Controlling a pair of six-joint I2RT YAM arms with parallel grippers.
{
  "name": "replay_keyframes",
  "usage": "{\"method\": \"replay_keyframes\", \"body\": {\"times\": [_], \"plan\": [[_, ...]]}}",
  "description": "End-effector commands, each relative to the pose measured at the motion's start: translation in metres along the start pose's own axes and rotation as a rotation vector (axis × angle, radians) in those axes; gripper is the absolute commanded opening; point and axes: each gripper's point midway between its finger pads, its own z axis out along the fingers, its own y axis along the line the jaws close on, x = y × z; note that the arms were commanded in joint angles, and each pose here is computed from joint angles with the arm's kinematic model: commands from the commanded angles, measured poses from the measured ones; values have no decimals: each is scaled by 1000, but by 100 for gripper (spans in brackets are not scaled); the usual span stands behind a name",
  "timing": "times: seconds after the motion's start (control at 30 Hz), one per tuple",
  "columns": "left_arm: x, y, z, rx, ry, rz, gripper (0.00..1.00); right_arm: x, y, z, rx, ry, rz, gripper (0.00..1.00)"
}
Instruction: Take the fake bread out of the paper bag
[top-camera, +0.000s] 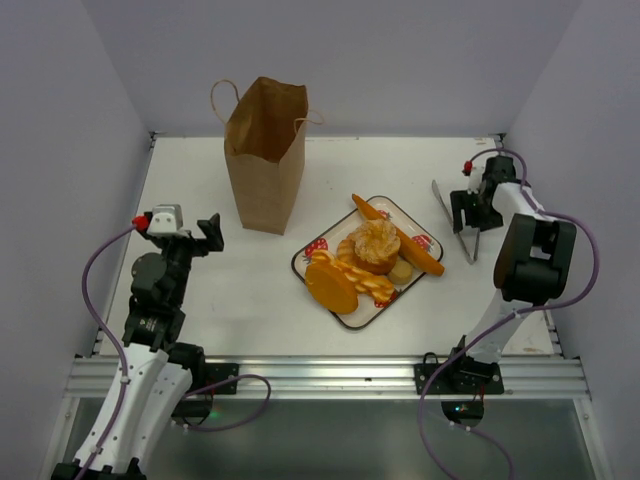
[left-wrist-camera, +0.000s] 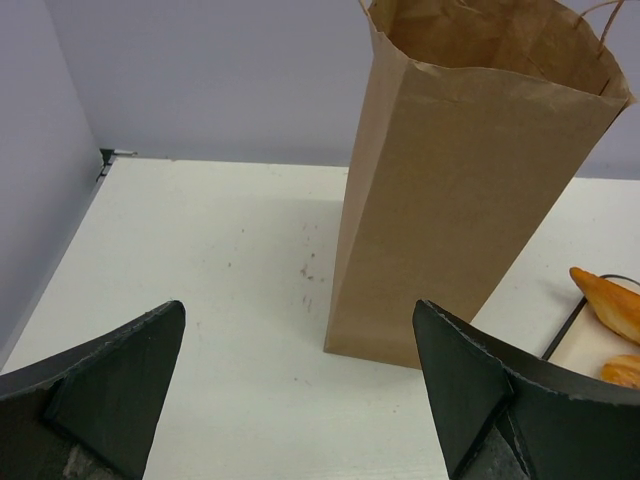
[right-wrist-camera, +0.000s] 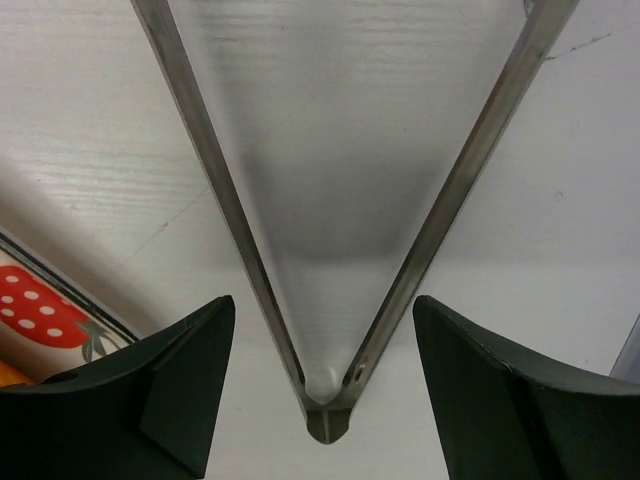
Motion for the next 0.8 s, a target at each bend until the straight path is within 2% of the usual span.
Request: {"method": "replay_keyframes", "body": {"times": [0.0, 0.07, 0.23, 0.5, 0.77], "plan": [[-3, 3, -1, -15, -26, 29, 100, -19, 2, -35, -10, -97, -6, 77], [-3, 3, -1, -15, -26, 29, 100, -25, 1, -52, -2, -130, -5, 99], [-2, 2, -1, -11, -24, 31, 99, -30, -2, -86, 37, -191, 10, 99], [1, 1, 1, -10, -16, 33, 100, -35, 5, -168, 65, -414, 145, 99], [8, 1, 4, -10, 7, 38, 100, -19, 17, -202, 56, -554, 127, 99]]}}
